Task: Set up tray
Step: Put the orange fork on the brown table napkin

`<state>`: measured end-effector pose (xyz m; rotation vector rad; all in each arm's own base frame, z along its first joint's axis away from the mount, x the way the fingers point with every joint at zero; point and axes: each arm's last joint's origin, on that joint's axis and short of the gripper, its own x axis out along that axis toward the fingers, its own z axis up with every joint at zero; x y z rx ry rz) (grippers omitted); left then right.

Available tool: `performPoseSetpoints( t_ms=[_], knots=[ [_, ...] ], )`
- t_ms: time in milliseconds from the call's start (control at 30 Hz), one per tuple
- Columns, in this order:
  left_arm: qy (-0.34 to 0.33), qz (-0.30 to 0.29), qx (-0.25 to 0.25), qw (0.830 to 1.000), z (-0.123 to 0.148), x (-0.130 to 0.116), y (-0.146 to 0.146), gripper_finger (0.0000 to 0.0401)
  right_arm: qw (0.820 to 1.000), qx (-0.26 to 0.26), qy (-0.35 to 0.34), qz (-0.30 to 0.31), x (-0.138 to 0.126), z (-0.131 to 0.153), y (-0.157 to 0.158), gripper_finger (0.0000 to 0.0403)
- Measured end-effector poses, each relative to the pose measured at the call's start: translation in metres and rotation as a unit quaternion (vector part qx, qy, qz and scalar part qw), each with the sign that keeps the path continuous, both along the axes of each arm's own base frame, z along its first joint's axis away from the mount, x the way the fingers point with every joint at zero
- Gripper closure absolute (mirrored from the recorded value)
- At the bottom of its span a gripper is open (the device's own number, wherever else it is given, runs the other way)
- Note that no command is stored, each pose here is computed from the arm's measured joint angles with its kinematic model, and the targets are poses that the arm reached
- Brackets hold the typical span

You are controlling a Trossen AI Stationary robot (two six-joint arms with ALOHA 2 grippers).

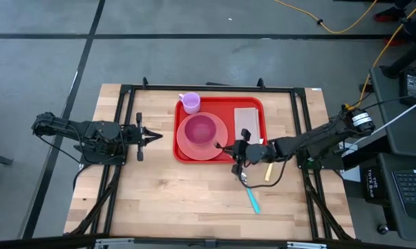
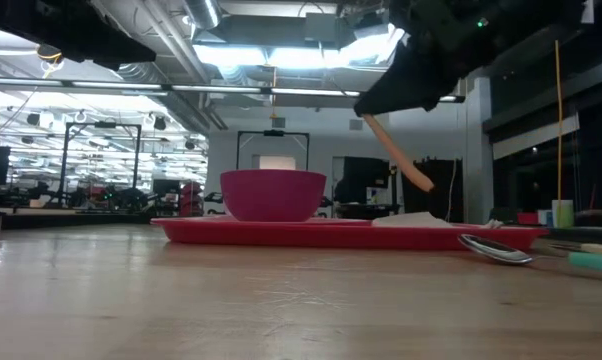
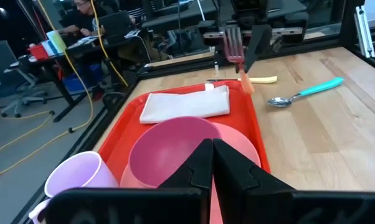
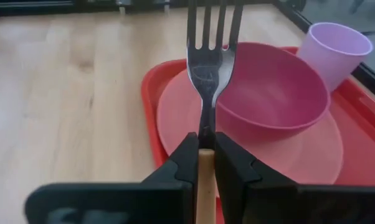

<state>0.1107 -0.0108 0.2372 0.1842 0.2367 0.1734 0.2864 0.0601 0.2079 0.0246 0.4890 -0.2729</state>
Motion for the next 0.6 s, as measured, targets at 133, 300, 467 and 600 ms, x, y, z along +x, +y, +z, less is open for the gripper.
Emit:
performPoseSetpoints(
  t_ms=[133, 300, 467, 600],
  knots=[
    [0.000, 0.000, 0.000, 1.000, 0.000, 0.000, 0.000, 0.0397, 1.000, 0.005, 0.007, 0.009, 0.002, -0.001, -0.009, 0.0367],
    [0.000, 0.000, 0.000, 1.000, 0.000, 0.000, 0.000, 0.0394, 1.000, 0.012, 0.007, 0.003, 0.004, 0.000, -0.019, 0.0367],
    [0.000, 0.000, 0.000, 1.000, 0.000, 0.000, 0.000, 0.0394, 0.999, 0.027, 0.001, -0.016, 0.005, 0.000, -0.023, 0.0367],
    [0.000, -0.001, 0.000, 1.000, 0.000, 0.000, 0.000, 0.0397, 0.999, 0.032, 0.000, -0.018, 0.005, 0.000, -0.023, 0.0367]
  ],
)
